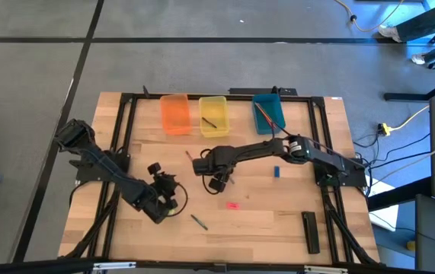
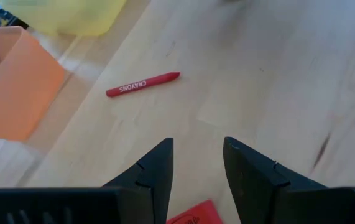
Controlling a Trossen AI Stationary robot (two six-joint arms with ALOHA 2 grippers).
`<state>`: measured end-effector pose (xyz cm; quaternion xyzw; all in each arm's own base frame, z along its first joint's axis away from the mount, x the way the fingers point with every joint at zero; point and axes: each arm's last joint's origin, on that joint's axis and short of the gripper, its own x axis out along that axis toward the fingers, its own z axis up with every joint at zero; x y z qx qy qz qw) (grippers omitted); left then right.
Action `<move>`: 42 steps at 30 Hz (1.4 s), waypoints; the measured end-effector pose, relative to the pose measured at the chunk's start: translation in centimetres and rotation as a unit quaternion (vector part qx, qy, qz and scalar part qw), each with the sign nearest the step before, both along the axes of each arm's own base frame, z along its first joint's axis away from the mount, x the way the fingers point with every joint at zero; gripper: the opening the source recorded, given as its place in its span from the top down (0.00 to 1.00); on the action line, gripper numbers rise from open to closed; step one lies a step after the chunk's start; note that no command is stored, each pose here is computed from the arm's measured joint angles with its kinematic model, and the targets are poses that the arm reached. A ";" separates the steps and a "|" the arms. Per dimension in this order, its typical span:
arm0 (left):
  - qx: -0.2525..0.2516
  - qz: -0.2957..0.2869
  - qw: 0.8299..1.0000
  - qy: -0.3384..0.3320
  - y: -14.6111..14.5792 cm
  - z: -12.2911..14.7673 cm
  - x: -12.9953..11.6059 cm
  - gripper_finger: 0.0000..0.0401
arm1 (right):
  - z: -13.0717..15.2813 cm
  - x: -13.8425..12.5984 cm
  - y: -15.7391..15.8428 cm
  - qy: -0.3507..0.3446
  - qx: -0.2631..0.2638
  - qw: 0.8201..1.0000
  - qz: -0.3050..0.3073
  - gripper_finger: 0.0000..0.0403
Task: Sort crayons/erasers/pens/pencils in bins
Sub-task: Put the gray crayon into the yellow bin
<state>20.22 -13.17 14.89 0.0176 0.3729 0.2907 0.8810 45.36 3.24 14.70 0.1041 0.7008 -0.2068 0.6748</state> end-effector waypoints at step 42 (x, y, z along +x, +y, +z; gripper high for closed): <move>0.004 0.016 1.000 0.027 1.6 0.0 0.9 0.67 | 10.8 2.6 -16.1 -0.261 -0.002 0.962 -0.075 0.90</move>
